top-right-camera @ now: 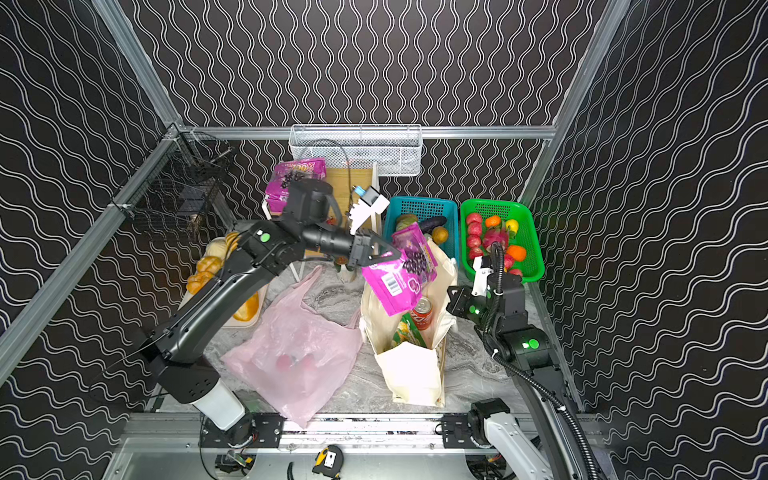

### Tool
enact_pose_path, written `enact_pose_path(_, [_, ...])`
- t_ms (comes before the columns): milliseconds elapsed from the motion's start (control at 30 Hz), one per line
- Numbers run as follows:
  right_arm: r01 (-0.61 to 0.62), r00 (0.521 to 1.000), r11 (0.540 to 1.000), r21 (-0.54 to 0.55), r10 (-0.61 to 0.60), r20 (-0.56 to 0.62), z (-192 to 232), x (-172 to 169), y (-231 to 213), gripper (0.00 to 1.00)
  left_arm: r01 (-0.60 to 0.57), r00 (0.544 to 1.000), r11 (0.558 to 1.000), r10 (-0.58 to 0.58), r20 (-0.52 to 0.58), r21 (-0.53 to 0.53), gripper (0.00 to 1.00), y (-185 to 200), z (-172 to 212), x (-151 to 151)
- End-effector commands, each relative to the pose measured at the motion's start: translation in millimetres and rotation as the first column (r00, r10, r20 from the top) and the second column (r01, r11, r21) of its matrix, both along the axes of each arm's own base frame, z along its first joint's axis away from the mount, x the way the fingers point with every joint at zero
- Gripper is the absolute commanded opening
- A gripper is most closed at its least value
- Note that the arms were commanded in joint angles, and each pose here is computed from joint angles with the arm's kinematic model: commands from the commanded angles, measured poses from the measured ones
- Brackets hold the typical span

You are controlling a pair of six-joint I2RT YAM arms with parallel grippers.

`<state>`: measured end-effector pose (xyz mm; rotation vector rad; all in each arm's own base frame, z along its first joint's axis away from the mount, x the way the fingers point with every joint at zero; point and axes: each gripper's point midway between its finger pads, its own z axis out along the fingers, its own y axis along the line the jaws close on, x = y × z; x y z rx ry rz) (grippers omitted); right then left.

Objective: Place the mixed food into the grocery bags and tie them
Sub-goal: 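Carry the purple candy pack with the left gripper over the tote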

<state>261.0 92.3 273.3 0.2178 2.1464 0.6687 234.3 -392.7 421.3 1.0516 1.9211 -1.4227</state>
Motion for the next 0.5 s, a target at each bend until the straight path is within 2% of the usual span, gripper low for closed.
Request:
enact_pose_path(0, [0.002,1.000,1.000,0.019,-0.003,0.024,8,2,1,0.04,-0.013,0.997,0.994,0.005,0.072,0.106,0.00,-4,-24,-2])
enact_pose_path(67, [0.001,1.000,1.000,0.020,-0.002,0.025,8,2,2,0.04,-0.055,0.997,0.981,0.043,0.068,0.184,0.00,-5,-46,2])
enact_pose_path(333, [-0.013,0.999,0.998,0.062,0.011,0.038,14,1,7,0.04,-0.011,1.000,0.943,0.003,0.025,0.334,0.00,-29,-105,-28])
enact_pose_path(467, [-0.021,0.999,0.997,0.072,0.018,0.043,17,1,8,0.04,-0.081,0.997,0.923,0.077,0.026,0.377,0.00,-37,-132,-29])
